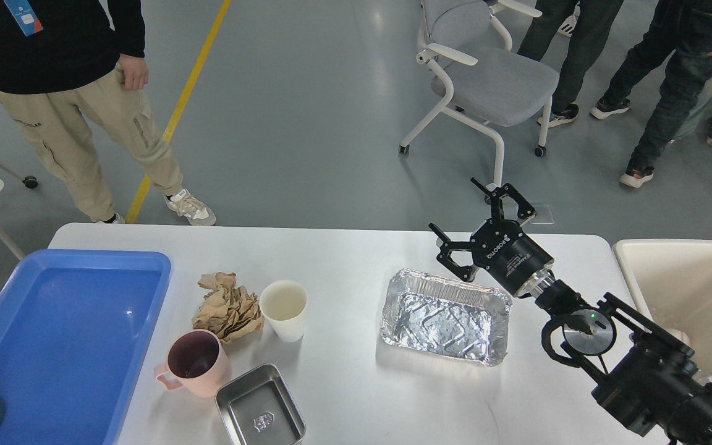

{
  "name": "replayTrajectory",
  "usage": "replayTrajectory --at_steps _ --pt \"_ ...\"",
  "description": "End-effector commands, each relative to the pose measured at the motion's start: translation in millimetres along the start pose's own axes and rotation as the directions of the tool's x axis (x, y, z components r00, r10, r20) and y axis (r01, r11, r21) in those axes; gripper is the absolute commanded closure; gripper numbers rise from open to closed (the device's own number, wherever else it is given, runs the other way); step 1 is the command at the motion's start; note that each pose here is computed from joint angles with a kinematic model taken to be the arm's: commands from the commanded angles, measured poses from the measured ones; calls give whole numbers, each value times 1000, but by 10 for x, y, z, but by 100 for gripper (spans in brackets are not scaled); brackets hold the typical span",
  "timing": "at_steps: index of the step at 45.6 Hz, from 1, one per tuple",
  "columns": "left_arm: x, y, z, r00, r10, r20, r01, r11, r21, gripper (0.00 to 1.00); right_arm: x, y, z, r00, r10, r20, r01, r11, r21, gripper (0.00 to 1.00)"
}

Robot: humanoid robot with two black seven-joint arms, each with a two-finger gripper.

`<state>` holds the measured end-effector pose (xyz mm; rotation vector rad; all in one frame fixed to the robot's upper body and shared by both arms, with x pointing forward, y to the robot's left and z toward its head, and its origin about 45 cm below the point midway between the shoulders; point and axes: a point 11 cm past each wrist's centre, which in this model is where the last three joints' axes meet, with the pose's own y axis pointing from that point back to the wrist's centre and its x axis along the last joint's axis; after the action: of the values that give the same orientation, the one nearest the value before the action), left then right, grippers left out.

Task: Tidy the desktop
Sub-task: 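Move the left gripper down toward the pink mug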

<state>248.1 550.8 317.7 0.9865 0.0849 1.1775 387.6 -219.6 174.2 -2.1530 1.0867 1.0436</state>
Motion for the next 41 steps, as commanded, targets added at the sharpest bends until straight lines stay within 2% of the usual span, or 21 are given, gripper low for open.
replayTrajectory --at_steps 1,8,14,20,26,41 --pt "-113 -138 -47 998 -16 -60 12 997 -72 3 -4 29 -22 1000 -1 -4 1 1000 0 0" --pt "-176 -144 28 998 -42 -44 33 980 -196 3 -36 79 -80 1000 -10 -12 10 1000 6 0" --pt "-243 -137 88 982 -56 182 100 964 -245 3 -96 87 -168 999 -28 -26 29 999 15 0" --pt "-397 -253 -66 892 -104 441 183 973 -140 3 -118 103 -216 999 -34 -39 35 999 14 0" --pt "-536 -386 -252 745 -184 642 239 971 1 3 -136 93 -194 999 -40 -35 41 999 10 0" --pt "-1000 -945 188 495 -295 818 387 917 97 3 -251 -18 -113 997 -80 -20 80 997 0 0"
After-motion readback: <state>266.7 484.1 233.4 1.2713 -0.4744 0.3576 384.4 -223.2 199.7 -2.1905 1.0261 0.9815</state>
